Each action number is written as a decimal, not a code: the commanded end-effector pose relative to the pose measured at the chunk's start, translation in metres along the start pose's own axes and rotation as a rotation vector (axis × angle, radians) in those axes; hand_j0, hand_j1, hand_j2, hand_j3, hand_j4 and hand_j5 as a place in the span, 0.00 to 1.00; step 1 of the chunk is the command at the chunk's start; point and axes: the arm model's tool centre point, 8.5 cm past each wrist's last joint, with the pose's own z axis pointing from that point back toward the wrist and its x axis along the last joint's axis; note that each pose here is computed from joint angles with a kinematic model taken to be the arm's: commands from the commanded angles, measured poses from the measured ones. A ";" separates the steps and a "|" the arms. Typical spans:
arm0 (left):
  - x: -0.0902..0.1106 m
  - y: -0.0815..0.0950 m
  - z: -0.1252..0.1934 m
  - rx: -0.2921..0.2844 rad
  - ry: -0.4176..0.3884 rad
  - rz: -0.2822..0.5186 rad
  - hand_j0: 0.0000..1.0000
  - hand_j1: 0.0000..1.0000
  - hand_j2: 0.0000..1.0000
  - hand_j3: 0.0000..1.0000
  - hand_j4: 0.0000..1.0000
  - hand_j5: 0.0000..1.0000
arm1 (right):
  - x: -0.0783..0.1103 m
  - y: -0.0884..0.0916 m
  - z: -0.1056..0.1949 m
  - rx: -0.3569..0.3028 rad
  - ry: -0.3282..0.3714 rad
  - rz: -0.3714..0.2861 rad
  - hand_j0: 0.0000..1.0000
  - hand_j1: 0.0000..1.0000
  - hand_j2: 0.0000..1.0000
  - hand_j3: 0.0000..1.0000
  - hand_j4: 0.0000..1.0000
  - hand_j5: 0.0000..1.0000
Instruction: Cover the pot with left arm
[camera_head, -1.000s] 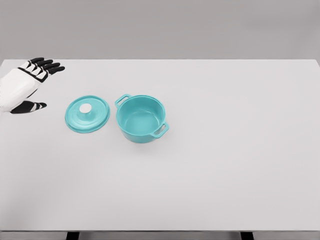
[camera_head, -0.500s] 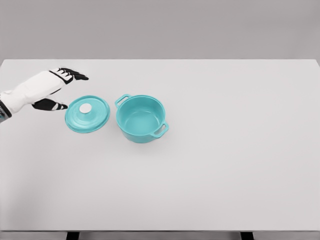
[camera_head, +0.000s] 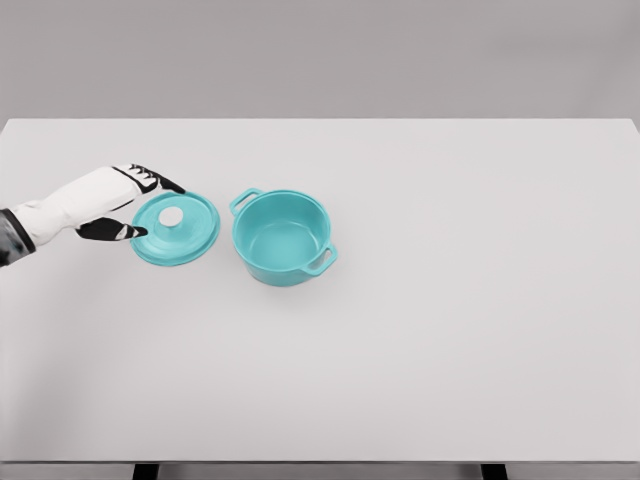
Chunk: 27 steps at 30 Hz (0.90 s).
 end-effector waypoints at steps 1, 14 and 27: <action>0.001 0.000 -0.001 0.005 -0.003 0.008 0.79 0.79 0.79 0.79 0.79 0.79 | 0.000 0.000 0.000 0.000 0.000 0.000 1.00 1.00 1.00 1.00 1.00 1.00; 0.002 -0.011 -0.008 -0.011 -0.007 0.024 0.76 0.76 0.76 0.76 0.76 0.76 | 0.000 0.000 0.000 0.000 0.000 0.000 1.00 1.00 1.00 1.00 1.00 1.00; -0.004 -0.021 -0.016 -0.004 0.014 0.064 0.76 0.76 0.76 0.76 0.76 0.76 | 0.000 0.000 0.000 0.000 0.000 0.000 1.00 1.00 1.00 1.00 1.00 1.00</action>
